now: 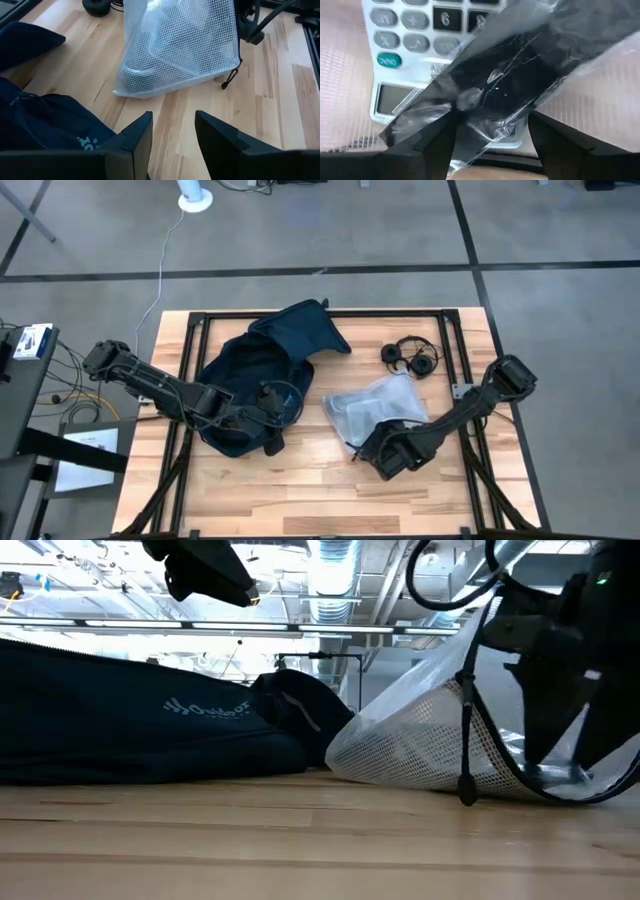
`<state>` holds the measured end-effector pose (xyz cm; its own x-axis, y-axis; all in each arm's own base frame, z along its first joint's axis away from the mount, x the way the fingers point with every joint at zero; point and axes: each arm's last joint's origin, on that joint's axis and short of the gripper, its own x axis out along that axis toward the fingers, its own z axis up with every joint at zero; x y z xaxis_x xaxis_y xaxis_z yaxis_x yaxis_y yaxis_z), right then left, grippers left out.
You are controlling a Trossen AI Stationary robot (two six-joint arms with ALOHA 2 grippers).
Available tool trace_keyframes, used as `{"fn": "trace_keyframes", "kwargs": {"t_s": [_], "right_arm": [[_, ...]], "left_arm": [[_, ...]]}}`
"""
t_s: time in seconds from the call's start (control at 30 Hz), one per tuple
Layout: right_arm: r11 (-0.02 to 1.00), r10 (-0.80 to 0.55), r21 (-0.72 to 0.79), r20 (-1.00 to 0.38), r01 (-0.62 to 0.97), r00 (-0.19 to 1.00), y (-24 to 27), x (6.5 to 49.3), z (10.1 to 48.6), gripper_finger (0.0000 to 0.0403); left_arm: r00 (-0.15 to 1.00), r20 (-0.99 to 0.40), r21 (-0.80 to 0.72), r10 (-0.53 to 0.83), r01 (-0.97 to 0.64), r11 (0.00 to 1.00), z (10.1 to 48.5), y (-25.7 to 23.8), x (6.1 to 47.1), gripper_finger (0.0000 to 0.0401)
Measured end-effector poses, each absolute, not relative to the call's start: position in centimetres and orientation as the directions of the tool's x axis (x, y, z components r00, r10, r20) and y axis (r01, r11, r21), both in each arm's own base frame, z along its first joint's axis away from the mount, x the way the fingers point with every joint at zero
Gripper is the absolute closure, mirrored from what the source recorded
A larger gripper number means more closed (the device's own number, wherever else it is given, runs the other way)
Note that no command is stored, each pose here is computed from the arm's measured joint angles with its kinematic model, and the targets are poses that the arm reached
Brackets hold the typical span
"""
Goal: Unpack backpack
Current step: Remove the transparent pack from zip bag
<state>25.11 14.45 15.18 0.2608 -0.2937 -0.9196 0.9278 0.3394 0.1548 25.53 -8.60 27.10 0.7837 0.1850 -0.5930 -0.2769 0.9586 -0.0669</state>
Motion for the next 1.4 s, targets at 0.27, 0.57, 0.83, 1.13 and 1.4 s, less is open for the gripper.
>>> {"fn": "trace_keyframes", "kwargs": {"t_s": [0.27, 0.57, 0.83, 1.13, 1.4], "right_arm": [[0.432, -0.308, 0.181, -0.891, 0.884, 0.333, 13.9, 26.1, 15.1, 0.0330], [0.567, -0.166, 0.372, -0.822, 0.735, 0.544, 15.4, 28.3, 16.6, 0.0401], [0.680, 0.124, 0.452, -0.847, 0.577, 0.517, 17.4, 28.6, 20.9, 0.0403], [0.685, 0.396, 0.575, -0.809, 0.448, 0.434, 20.1, 25.8, 25.8, 0.0403], [0.549, 0.468, 0.514, -0.842, 0.659, 0.267, 22.6, 20.2, 29.1, 0.0403]], "left_arm": [[0.783, -0.594, -0.049, 0.185, -0.265, 0.963, 27.1, -8.6, 25.5, 0.0267], [0.778, -0.600, -0.027, 0.188, -0.254, 0.967, 27.0, -8.6, 25.5, 0.0267], [0.778, -0.600, -0.025, 0.188, -0.254, 0.967, 27.0, -8.6, 25.5, 0.0267], [0.780, -0.597, -0.030, 0.187, -0.256, 0.966, 27.0, -8.6, 25.5, 0.0267], [0.780, -0.597, -0.046, 0.187, -0.267, 0.963, 27.0, -8.6, 25.5, 0.0267]]}}
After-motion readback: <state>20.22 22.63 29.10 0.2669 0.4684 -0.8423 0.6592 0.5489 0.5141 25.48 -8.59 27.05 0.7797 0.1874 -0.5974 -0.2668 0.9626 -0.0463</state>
